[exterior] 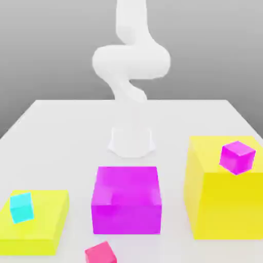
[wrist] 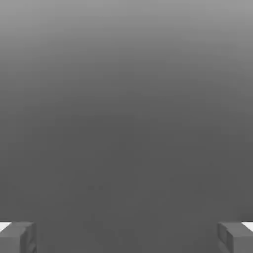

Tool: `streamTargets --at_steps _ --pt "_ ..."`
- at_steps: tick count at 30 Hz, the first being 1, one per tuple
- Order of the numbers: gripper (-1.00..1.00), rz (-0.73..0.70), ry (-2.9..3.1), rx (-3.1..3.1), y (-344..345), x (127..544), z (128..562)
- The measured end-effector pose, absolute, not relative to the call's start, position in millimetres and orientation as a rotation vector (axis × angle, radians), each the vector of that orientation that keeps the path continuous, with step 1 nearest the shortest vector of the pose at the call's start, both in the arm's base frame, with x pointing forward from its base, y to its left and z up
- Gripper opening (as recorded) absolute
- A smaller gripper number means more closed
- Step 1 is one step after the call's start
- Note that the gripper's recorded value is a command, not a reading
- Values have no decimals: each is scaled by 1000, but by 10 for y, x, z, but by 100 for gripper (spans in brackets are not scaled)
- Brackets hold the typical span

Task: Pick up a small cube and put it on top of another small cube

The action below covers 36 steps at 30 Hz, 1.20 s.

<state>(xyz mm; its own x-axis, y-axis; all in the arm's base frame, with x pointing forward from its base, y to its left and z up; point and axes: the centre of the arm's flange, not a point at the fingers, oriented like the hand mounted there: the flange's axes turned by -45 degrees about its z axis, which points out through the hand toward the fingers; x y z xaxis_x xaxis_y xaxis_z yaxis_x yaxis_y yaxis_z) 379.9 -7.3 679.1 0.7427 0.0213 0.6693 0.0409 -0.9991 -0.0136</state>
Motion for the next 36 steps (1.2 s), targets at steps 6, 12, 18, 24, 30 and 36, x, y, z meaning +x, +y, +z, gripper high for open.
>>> streamTargets --at_steps 6,12,18,24,30,36 --pt "0 -870 -215 -2941 -193 4504 5892" --pt "0 -643 -359 -2966 -267 4982 4889" --pt "0 -423 -496 -2993 -346 5228 3832" --pt "0 -202 -637 -3022 -475 5247 2798" --pt "0 -14 -766 -3045 -639 5126 1874" --pt "-100 -1 -773 -3045 -651 5107 1354"
